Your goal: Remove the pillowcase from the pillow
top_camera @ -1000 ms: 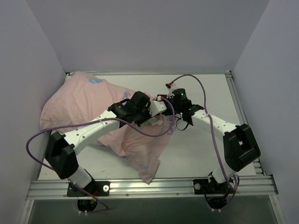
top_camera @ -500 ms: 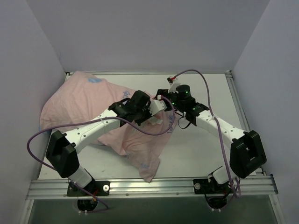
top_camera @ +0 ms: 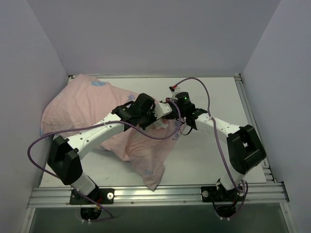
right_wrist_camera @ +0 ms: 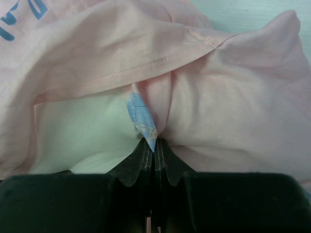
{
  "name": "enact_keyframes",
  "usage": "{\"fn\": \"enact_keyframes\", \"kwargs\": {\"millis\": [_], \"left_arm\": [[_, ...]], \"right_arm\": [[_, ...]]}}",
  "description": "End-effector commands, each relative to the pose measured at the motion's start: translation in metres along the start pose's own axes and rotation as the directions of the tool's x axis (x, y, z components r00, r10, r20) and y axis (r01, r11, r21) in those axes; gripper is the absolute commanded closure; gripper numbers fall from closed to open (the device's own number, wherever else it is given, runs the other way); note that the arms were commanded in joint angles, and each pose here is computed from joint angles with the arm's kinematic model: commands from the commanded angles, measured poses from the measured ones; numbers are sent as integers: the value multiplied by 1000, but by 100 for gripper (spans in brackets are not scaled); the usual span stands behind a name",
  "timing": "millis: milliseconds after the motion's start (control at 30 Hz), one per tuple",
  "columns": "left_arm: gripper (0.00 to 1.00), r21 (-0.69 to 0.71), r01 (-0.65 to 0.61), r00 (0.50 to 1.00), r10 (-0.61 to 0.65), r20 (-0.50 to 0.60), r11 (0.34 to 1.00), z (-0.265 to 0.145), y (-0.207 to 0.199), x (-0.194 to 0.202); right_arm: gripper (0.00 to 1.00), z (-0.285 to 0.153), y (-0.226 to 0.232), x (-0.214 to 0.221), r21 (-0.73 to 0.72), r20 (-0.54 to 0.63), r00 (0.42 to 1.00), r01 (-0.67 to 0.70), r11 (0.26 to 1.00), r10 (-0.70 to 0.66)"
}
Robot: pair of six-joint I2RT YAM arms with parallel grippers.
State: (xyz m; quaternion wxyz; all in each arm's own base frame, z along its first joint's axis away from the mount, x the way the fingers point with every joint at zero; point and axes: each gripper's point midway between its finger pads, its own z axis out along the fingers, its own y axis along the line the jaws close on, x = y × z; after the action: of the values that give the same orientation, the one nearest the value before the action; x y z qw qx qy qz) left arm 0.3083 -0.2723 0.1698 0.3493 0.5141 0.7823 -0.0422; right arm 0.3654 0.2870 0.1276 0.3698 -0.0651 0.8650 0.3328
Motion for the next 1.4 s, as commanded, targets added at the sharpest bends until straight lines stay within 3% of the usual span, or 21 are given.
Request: {"fn": "enact_keyframes", "kwargs": {"millis": [0,200,500,633,700,833,867,900,933,1000,1133,1233,1367], "left_arm": [[98,-103,28,996,-19,82,994,-24,32,-18],[98,-104,57,998,-55,22,993,-41,41,17],[98,-122,117,993,-115,21,986,-67,54,26],[98,-118,176,973,-155,171,977,-85,68,-23],[98,-138,209,946,-164,278,968,-104,88,-65],[98,-173,255,887,-160,433,951,-127,121,-131],[98,-174,262,890,-168,423,949,-114,125,-135],[98,-177,283,875,-178,450,943,-121,132,-146],[98,-174,290,874,-187,449,941,-117,133,-148],[98,-150,300,877,-210,433,942,-101,130,-149],[98,-126,316,872,-235,430,940,-92,126,-152],[98,-120,330,865,-250,434,936,-87,124,-157],[98,-129,342,867,-259,426,931,-75,124,-164]], "right_arm": [[100,-12,-53,-13,185,61,996,-74,980,64],[100,-27,-143,-12,377,102,982,-188,907,161],[100,-17,-177,-10,396,91,977,-211,893,191],[100,4,-147,4,258,65,980,-199,945,188],[100,6,-125,9,189,56,983,-185,965,177],[100,-10,-73,-12,63,129,989,-78,995,70],[93,-17,-65,-16,58,142,989,-50,997,42],[68,-35,-49,-32,40,192,981,-17,999,9],[55,-46,-45,-32,51,194,981,-3,999,-7],[36,-78,-29,-52,62,259,965,22,998,-37],[29,-132,-28,-67,193,295,954,4,981,-62],[28,-166,-14,-77,192,364,931,-34,981,-39],[28,-175,31,-78,34,400,916,-37,999,20]]}}
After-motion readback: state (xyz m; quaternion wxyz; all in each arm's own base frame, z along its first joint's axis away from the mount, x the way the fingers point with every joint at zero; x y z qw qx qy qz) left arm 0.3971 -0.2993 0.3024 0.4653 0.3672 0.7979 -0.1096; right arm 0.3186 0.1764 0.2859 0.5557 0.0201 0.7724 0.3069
